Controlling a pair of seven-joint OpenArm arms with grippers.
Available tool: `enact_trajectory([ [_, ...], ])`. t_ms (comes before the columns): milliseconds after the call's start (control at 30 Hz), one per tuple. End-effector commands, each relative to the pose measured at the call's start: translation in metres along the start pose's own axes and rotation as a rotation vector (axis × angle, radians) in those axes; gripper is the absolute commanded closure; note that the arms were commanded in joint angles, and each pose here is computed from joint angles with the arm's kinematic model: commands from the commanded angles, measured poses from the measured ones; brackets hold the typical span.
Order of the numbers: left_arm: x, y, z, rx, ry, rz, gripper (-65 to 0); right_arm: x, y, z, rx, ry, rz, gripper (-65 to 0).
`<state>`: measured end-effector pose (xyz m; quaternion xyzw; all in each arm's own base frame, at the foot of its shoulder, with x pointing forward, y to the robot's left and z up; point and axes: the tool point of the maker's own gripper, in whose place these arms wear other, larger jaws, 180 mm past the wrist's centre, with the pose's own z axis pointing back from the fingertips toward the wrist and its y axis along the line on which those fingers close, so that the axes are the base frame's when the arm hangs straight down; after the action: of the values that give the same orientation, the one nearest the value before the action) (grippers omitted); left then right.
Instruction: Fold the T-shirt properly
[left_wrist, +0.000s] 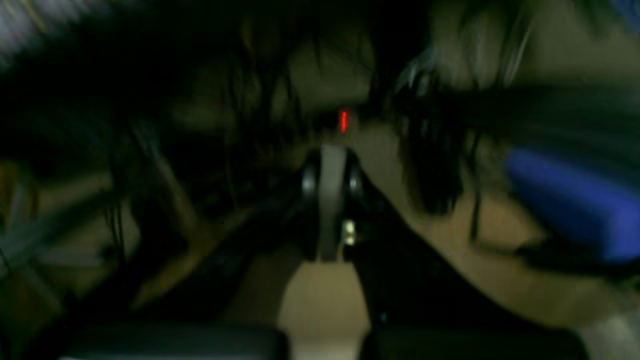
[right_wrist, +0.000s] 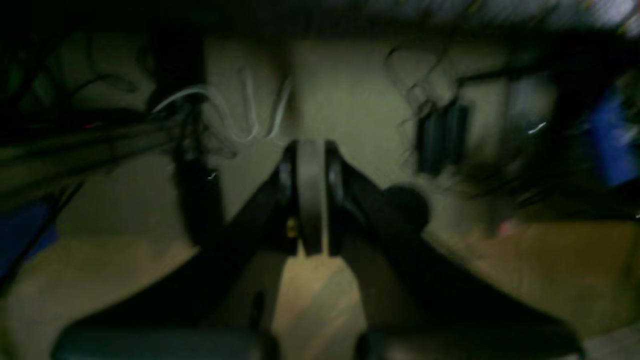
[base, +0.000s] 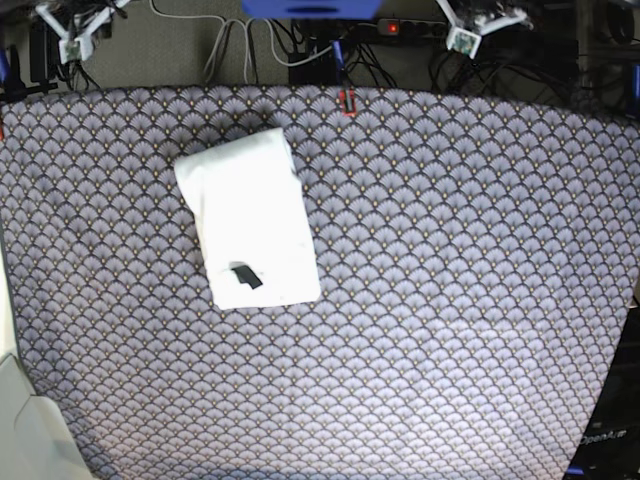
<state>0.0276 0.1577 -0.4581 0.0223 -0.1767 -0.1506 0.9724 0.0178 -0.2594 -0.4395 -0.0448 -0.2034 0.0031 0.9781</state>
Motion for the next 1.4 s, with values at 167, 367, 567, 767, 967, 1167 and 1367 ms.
enact_trajectory([
  [167, -0.075, -0.021, -0.047, 0.02, 0.18, 0.075, -0.3, -0.073, -0.004, -0.045, 0.082, 0.042, -0.188, 0.0],
  [367, -0.125, -0.021, -0.102, 0.074, 0.267, 0.09, -0.3, -0.134, 0.023, -0.096, 0.181, 0.116, -0.426, 0.0],
  [567, -0.143, -0.01, -0.129, 0.112, 0.301, 0.073, -0.3, -0.138, 0.057, -0.114, 0.265, 0.135, -0.46, 0.0],
  [767, -0.135, 0.021, -0.158, 0.176, 0.325, 0.056, -0.3, -0.125, 0.104, -0.123, 0.416, 0.158, -0.315, 0.0],
  [967, -0.099, 0.019, -0.177, 0.183, 0.226, 0.053, -0.4, -0.137, 0.045, -0.147, -0.025, 0.219, -0.097, 0.0],
  [1167, -0.096, 0.014, -0.18, 0.174, 0.261, 0.066, -0.4, -0.141, 0.028, -0.154, -0.203, 0.265, -0.026, 0.0],
  [1367, -0.088, 0.014, -0.183, 0.181, 0.255, 0.106, -0.4, -0.137, 0.039, -0.161, -0.19, 0.222, -0.027, 0.0],
])
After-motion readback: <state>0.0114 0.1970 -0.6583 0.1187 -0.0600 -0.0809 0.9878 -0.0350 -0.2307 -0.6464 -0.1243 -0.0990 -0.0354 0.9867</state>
